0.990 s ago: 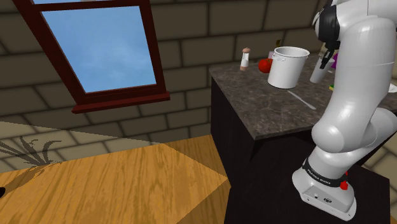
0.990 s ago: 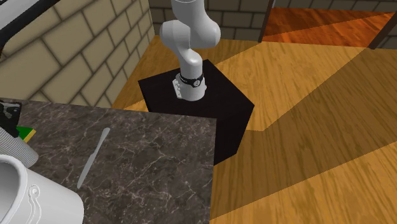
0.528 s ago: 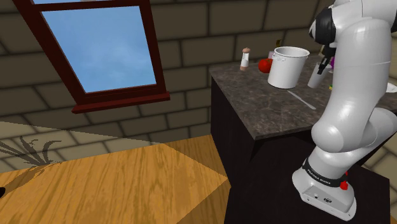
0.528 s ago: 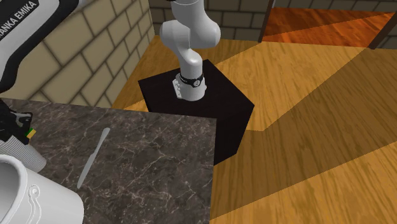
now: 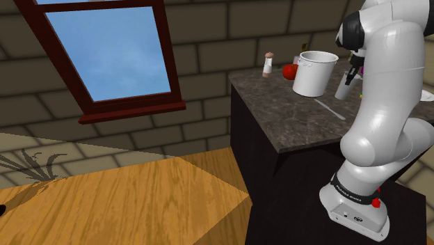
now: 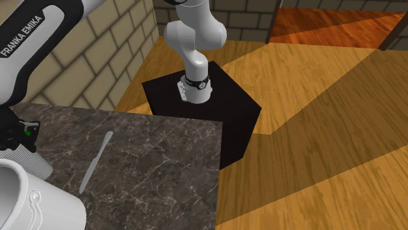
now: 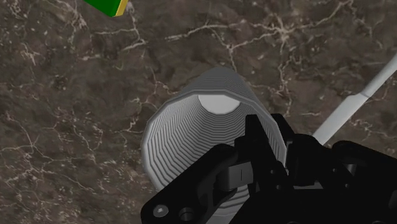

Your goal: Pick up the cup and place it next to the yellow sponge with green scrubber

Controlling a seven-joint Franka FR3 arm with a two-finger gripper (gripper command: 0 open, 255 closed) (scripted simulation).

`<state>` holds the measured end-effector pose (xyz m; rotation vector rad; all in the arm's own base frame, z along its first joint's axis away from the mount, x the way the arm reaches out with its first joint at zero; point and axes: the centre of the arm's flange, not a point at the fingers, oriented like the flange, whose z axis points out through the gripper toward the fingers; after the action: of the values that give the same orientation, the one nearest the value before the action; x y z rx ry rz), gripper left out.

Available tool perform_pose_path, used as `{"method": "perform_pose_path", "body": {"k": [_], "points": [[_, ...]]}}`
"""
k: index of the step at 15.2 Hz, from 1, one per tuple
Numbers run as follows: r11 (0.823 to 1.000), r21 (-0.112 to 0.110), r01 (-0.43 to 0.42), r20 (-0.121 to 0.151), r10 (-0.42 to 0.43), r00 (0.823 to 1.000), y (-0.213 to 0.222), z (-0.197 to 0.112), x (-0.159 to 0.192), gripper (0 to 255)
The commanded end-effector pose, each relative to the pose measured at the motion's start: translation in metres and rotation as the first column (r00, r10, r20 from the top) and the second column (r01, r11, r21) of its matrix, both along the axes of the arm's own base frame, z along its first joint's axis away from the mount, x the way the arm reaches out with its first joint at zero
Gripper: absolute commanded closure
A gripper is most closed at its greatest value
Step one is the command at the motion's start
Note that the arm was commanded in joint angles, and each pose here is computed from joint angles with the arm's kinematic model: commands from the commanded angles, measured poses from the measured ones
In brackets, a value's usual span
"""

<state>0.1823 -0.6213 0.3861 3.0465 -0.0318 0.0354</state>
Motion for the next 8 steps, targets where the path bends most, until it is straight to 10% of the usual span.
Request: {"method": "perform_pose_path", "body": {"k": [1, 3, 4, 8], "points": [[1.000, 0.000, 0.000, 0.000, 0.000, 1.000, -0.0001, -0.0003, 0.0000, 255], [1.000, 0.000, 0.000, 0.000, 0.000, 1.000, -0.0001, -0.0003, 0.0000, 255], [1.000, 0.000, 0.000, 0.000, 0.000, 1.000, -0.0001, -0.0003, 0.0000, 0], [1.000, 0.000, 0.000, 0.000, 0.000, 1.000, -0.0001, -0.0003, 0.0000, 0]]}}
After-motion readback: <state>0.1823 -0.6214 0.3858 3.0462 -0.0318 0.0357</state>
